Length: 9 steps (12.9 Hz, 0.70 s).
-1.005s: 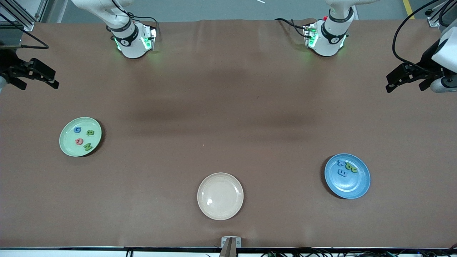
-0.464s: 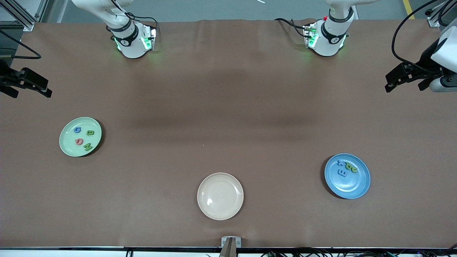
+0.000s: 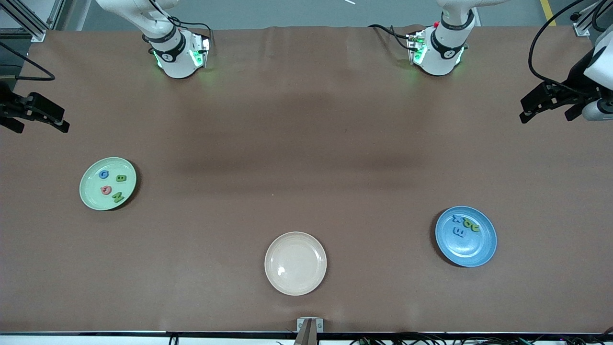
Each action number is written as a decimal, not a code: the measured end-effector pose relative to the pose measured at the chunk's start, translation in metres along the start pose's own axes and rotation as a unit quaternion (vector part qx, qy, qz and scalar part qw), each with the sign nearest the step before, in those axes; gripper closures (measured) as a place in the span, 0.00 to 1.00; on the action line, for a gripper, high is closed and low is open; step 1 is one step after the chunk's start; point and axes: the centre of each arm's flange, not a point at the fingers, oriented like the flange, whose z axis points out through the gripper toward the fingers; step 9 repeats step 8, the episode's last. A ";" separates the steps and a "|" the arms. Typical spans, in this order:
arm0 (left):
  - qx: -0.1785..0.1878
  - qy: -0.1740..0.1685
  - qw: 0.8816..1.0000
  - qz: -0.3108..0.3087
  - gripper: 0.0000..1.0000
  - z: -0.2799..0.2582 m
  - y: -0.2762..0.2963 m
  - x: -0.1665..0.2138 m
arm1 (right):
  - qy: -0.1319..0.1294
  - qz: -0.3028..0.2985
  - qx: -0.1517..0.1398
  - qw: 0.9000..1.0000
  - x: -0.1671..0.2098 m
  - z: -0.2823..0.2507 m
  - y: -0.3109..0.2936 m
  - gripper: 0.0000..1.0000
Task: Sort upper and lower case letters into plates
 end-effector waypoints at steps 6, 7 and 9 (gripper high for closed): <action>0.000 -0.004 1.000 -0.001 0.00 0.004 -0.001 0.002 | 0.000 0.001 0.000 1.000 0.000 0.000 0.001 0.00; 0.000 -0.006 1.000 -0.001 0.00 0.004 -0.001 0.001 | 0.000 0.001 0.000 1.000 0.000 0.000 0.001 0.00; 0.000 -0.008 1.000 -0.001 0.00 0.004 -0.001 0.001 | 0.000 0.001 0.000 1.000 0.000 0.000 0.001 0.00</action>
